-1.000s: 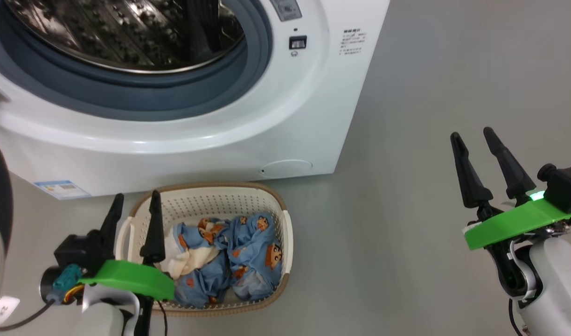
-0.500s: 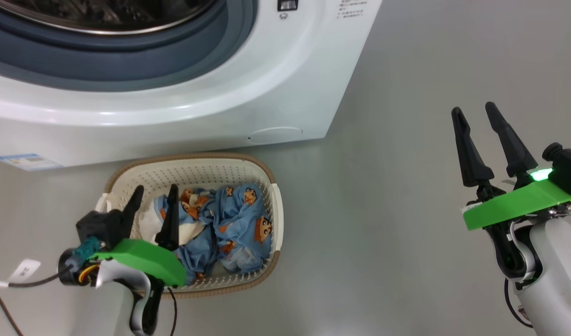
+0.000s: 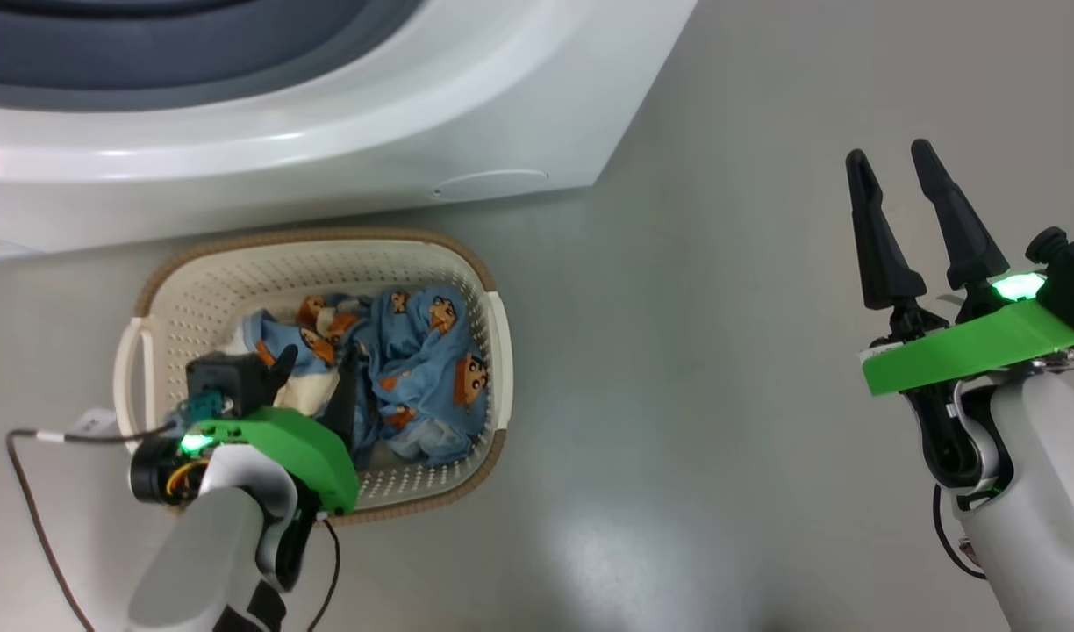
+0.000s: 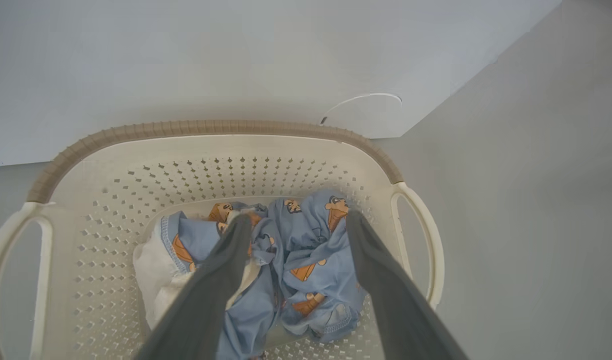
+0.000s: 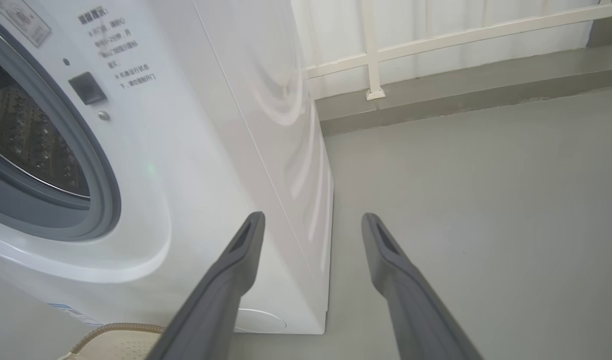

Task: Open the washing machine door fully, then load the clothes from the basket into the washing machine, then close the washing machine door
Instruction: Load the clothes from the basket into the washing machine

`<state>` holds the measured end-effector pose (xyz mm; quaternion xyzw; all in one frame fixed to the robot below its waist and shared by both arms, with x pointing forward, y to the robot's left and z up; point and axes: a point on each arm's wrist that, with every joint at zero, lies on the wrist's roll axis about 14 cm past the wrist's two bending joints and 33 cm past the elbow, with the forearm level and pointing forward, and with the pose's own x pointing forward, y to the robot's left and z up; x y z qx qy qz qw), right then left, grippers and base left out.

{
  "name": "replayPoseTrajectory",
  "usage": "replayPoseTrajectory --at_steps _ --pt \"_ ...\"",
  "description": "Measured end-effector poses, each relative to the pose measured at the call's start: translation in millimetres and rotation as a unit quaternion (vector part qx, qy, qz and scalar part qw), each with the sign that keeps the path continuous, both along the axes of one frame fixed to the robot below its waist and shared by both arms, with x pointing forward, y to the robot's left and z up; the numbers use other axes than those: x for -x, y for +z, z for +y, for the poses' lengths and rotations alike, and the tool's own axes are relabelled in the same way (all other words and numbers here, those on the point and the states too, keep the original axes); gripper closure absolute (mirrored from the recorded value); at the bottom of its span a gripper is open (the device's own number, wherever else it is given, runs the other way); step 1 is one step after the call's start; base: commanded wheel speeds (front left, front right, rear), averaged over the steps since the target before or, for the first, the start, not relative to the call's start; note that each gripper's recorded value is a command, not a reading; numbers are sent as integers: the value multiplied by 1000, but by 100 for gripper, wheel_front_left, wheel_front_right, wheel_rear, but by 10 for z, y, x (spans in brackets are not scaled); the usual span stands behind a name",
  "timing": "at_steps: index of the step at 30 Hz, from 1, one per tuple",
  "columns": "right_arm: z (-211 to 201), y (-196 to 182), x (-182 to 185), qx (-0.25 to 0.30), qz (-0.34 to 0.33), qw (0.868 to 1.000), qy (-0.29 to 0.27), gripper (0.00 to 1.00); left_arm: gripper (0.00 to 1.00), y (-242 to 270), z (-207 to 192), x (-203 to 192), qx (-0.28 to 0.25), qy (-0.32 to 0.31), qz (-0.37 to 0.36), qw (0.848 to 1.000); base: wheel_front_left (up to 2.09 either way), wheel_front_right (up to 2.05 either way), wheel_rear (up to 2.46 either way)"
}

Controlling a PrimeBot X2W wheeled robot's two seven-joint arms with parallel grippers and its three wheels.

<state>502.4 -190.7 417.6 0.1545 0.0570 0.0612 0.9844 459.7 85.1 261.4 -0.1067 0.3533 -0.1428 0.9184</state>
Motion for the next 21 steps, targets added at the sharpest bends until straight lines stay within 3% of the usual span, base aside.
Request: replayPoseTrajectory --at_steps 11,21 --pt "-2 -273 -171 6 14 1000 1 0 0 -706 -18 32 -40 -31 111 993 0 0 0" --pt "-120 -578 -196 15 42 999 -13 0 0 -1108 -299 39 -38 -86 149 984 0 0 0"
